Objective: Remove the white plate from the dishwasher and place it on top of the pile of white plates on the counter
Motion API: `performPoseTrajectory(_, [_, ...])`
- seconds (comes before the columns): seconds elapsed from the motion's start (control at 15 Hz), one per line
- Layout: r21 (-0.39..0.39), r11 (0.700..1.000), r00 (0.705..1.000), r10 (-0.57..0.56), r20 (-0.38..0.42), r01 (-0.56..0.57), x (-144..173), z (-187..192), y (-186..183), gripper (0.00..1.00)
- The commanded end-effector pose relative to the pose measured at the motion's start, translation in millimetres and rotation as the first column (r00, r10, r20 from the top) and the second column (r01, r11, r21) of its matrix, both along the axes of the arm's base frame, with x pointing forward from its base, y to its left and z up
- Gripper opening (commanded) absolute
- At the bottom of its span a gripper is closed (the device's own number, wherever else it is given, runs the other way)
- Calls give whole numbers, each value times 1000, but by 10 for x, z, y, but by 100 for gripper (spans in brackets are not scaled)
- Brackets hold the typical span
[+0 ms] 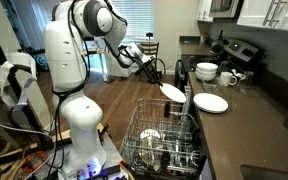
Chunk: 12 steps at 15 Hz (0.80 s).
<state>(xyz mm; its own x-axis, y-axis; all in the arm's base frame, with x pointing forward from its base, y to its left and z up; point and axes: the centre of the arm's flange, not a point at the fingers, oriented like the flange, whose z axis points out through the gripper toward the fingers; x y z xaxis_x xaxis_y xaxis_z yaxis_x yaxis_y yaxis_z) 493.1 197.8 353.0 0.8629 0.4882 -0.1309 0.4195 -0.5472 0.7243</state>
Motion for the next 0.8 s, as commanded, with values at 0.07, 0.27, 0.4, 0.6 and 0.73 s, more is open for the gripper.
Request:
performPoseTrajectory(0.07, [-14, 1000, 1000, -4, 10, 4, -8, -13, 6, 2])
performPoseTrajectory(0.27, [-42, 999, 999, -16, 33, 17, -21, -31, 10, 2])
performPoseTrajectory(0.4, [-60, 998, 998, -24, 60, 28, -23, -20, 8, 2])
performPoseTrajectory(0.6, [-103, 994, 993, -34, 114, 46, -8, -9, -23, 2])
performPoseTrajectory(0.73, [-122, 991, 990, -37, 140, 54, 23, -4, -78, 2])
